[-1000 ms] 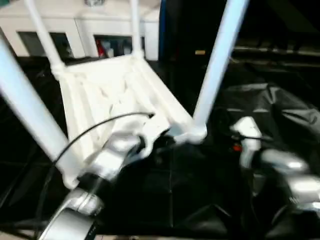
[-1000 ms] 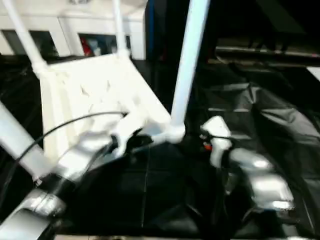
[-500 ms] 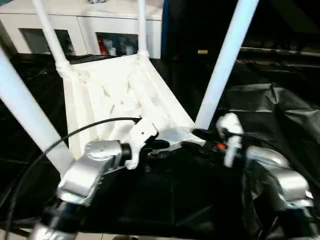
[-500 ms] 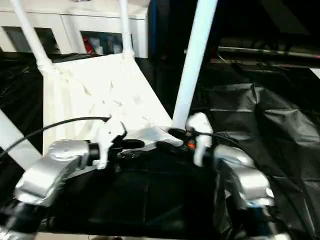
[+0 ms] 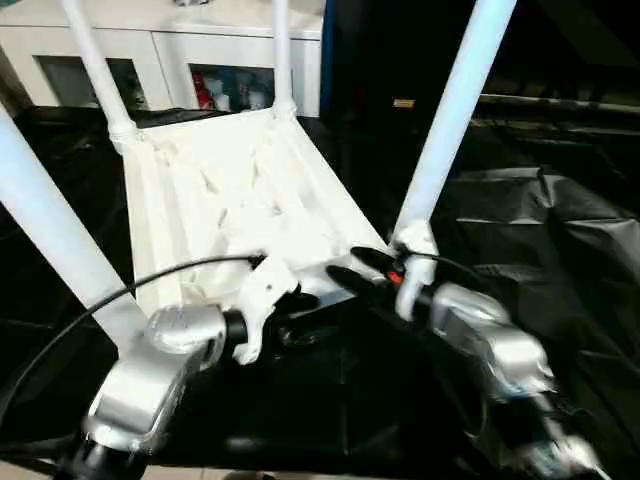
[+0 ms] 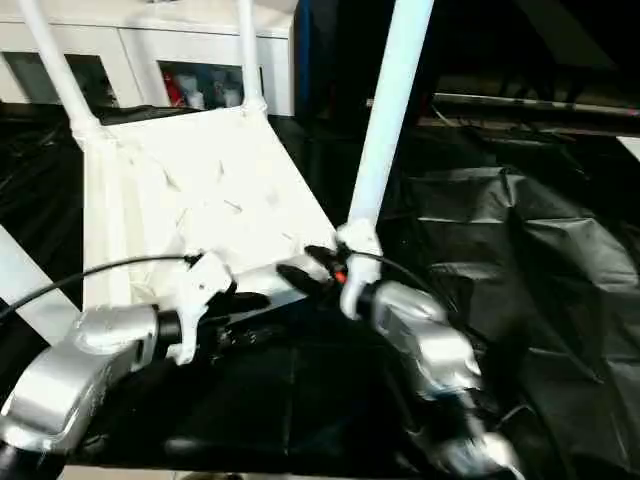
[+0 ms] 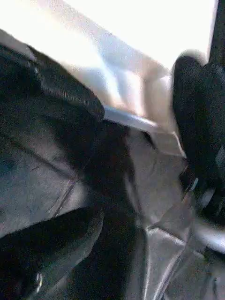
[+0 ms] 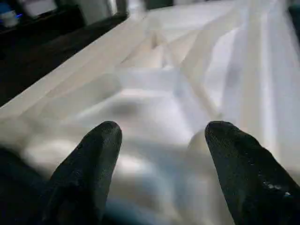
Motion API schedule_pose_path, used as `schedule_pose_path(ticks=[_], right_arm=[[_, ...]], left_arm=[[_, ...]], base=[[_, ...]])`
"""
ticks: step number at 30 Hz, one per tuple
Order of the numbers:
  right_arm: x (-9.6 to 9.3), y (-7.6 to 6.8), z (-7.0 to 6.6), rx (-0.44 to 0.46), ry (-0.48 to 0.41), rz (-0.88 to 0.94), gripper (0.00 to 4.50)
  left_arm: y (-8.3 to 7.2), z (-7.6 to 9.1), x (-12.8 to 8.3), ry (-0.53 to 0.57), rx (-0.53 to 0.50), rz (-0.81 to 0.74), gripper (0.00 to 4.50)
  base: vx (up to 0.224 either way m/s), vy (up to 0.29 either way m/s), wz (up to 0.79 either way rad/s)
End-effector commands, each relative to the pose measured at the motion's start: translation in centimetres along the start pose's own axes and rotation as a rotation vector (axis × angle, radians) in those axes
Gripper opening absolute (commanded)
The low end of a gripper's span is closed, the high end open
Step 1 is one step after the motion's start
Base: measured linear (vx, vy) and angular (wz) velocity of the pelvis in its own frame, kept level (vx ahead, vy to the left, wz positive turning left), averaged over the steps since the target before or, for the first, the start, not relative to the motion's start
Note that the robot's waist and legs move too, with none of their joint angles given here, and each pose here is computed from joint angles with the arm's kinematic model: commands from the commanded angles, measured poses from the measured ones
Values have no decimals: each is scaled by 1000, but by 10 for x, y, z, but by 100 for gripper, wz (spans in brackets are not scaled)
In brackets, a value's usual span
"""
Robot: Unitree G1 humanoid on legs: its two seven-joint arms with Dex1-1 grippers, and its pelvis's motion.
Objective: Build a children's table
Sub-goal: Rotate table base
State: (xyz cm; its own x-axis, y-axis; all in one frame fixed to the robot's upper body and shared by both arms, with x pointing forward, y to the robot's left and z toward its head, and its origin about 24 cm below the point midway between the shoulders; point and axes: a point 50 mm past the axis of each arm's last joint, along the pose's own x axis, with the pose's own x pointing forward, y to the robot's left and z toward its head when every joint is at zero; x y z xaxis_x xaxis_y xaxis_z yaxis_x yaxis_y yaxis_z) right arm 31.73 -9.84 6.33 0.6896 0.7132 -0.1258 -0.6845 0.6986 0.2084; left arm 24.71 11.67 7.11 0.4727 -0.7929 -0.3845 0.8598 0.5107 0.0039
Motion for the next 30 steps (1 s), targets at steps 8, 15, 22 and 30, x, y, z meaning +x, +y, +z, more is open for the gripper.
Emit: schedule_pose_path(ticks=[8, 15, 22, 30], right_arm=[[-2, -32, 15, 3, -88, -236, 320], [-6, -50, 15, 3, -79, -341, 320], [-4, -59, 20, -14, -73, -372, 320], [-3, -70, 24, -28, -70, -409, 320]], left_arm=[[-23, -17, -16, -81, 2, 39, 410], [-47, -28, -31, -87, -52, -29, 441], [-57, -32, -43, -112, -73, -66, 441], [-64, -49, -86, -51, -77, -106, 441]], base=[[0, 0, 0], [0, 0, 0], [0, 0, 0], [0, 0, 0]])
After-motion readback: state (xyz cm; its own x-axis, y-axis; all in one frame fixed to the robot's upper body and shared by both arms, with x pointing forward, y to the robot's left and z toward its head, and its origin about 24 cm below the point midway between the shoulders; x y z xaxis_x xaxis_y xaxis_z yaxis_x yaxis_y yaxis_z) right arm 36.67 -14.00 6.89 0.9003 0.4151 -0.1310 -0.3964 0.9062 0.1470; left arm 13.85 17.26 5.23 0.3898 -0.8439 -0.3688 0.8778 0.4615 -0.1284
